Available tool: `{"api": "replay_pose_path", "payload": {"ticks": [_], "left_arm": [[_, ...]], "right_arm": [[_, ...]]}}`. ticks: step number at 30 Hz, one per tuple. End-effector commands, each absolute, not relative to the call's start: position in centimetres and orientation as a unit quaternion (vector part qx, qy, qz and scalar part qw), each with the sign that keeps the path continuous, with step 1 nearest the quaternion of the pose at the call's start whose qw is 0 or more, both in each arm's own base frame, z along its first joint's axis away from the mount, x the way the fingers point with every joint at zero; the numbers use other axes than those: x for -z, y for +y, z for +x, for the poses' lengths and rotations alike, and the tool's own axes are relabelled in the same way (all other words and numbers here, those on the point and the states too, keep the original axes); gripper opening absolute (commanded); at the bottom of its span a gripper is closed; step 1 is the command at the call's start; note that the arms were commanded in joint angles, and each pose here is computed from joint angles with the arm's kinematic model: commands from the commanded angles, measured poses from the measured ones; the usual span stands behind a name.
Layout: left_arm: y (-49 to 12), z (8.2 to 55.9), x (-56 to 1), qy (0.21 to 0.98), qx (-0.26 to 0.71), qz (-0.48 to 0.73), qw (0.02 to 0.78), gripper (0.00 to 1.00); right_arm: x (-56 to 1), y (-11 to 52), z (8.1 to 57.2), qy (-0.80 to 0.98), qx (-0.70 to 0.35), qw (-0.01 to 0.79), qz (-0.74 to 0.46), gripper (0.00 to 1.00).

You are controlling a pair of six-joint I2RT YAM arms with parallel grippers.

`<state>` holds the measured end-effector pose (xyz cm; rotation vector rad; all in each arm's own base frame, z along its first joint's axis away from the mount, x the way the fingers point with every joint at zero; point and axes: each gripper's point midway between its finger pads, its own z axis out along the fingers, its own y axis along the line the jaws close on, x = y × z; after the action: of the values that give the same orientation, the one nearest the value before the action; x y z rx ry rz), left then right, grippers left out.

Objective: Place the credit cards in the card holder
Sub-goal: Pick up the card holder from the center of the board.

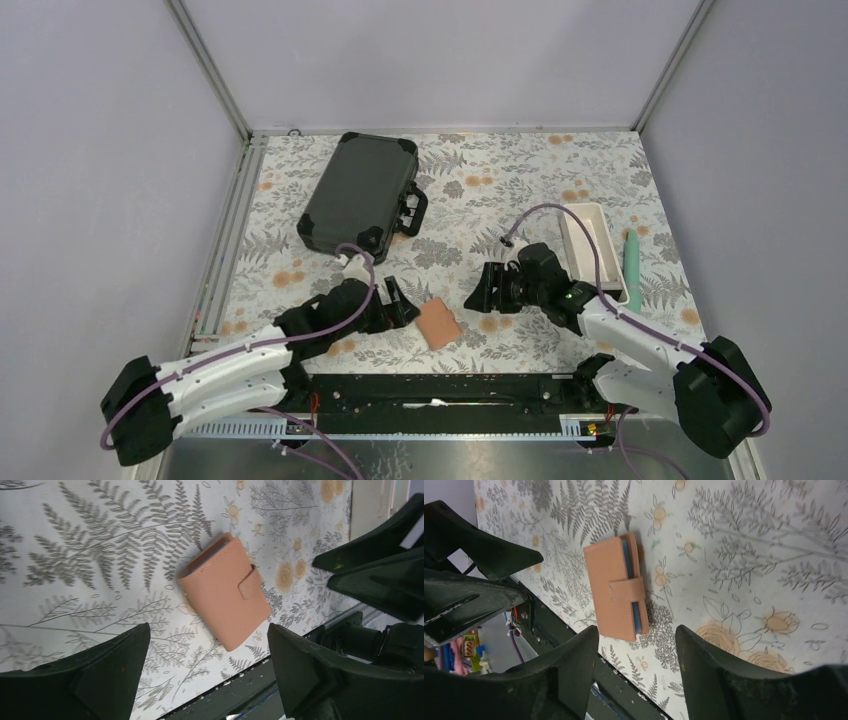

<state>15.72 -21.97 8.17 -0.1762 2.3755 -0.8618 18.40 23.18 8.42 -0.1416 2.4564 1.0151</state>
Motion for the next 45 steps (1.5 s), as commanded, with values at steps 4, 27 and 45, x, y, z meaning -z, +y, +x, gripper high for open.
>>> {"api": "replay_pose_path", "payload": {"ticks": [4, 27, 45], "left_arm": [[-25.3, 17.1, -9.9, 0.858, 0.381, -0.085, 0.335, 0.87], [-26.1, 16.3, -4.2, 0.898, 0.33, -0.082, 0.28, 0.52], [-26.9, 15.6, -3.5, 0.902, 0.335, -0.061, 0.267, 0.38]], "right_arm": [[-7.3, 25.2, 16.5, 0.886, -0.416, 0.201, -0.038, 0.58], [-3.2, 27.9, 14.3, 0.895, -0.425, 0.118, -0.063, 0.47], [-4.2, 30.2, 14.5, 0.876, -0.467, 0.11, -0.053, 0.38]]}}
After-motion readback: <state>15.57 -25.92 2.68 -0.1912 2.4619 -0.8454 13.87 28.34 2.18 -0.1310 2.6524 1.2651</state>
